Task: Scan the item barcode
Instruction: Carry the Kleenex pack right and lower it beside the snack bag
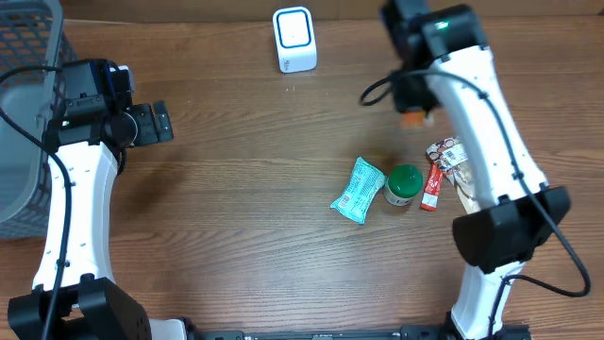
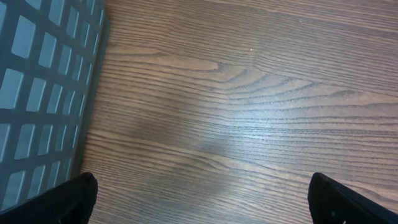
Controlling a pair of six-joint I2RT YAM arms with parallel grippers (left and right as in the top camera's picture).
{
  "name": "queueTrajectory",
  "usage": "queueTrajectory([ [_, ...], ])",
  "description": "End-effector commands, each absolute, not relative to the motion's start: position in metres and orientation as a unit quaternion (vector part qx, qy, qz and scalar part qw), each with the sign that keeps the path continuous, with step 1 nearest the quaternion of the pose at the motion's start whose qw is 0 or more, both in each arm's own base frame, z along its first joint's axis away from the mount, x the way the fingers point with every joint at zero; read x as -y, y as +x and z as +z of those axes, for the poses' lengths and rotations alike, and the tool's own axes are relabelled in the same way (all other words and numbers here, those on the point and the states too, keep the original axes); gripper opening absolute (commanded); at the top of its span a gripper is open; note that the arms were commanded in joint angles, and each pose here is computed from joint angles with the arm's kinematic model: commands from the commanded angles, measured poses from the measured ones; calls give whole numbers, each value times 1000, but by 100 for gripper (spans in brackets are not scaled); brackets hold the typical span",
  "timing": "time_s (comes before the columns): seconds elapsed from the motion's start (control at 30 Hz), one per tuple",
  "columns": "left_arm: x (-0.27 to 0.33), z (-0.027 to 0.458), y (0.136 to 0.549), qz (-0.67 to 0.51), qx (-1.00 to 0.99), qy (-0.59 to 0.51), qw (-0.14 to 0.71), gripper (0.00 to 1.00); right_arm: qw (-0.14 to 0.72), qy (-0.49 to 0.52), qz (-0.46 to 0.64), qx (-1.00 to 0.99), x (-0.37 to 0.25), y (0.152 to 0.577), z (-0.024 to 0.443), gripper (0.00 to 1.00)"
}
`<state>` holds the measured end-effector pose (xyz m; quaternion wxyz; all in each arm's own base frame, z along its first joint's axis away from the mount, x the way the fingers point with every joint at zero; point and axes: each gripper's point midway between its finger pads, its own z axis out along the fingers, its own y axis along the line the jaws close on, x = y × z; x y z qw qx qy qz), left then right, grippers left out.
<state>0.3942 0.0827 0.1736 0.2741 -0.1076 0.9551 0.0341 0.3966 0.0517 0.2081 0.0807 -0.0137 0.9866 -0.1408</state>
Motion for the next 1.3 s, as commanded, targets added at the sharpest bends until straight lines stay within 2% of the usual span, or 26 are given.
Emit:
queueTrajectory([
  [0.0, -83, 174, 396, 34, -954, -111, 275, 100, 42, 80, -110, -990, -33, 388, 188, 4],
  [0.17, -83, 174, 396, 34, -954, -111, 275, 100, -13, 139, -122, -983, 3, 371, 160, 4],
  [0.43, -83, 174, 396, 34, -954, -111, 275, 100, -67, 178, -132, -973, 38, 350, 129, 9],
  [0.47, -83, 174, 396, 34, -954, -111, 275, 100, -72, 182, -132, -972, 41, 348, 126, 13],
  [0.53, -83, 174, 396, 34, -954, -111, 275, 100, -76, 197, -132, -969, 49, 346, 120, 36],
  [0.6, -83, 174, 396, 34, -954, -111, 275, 100, -71, 217, -130, -965, 56, 347, 115, 49],
  [0.8, -83, 174, 396, 34, -954, -111, 275, 100, -54, 218, -107, -969, 51, 357, 113, 48],
  [1.07, -83, 174, 396, 34, -954, -111, 275, 100, -26, 150, 60, -986, -22, 362, 143, 48],
  [1.27, -83, 174, 396, 34, -954, -111, 275, 100, -34, 148, 58, -987, -37, 346, 158, 51],
])
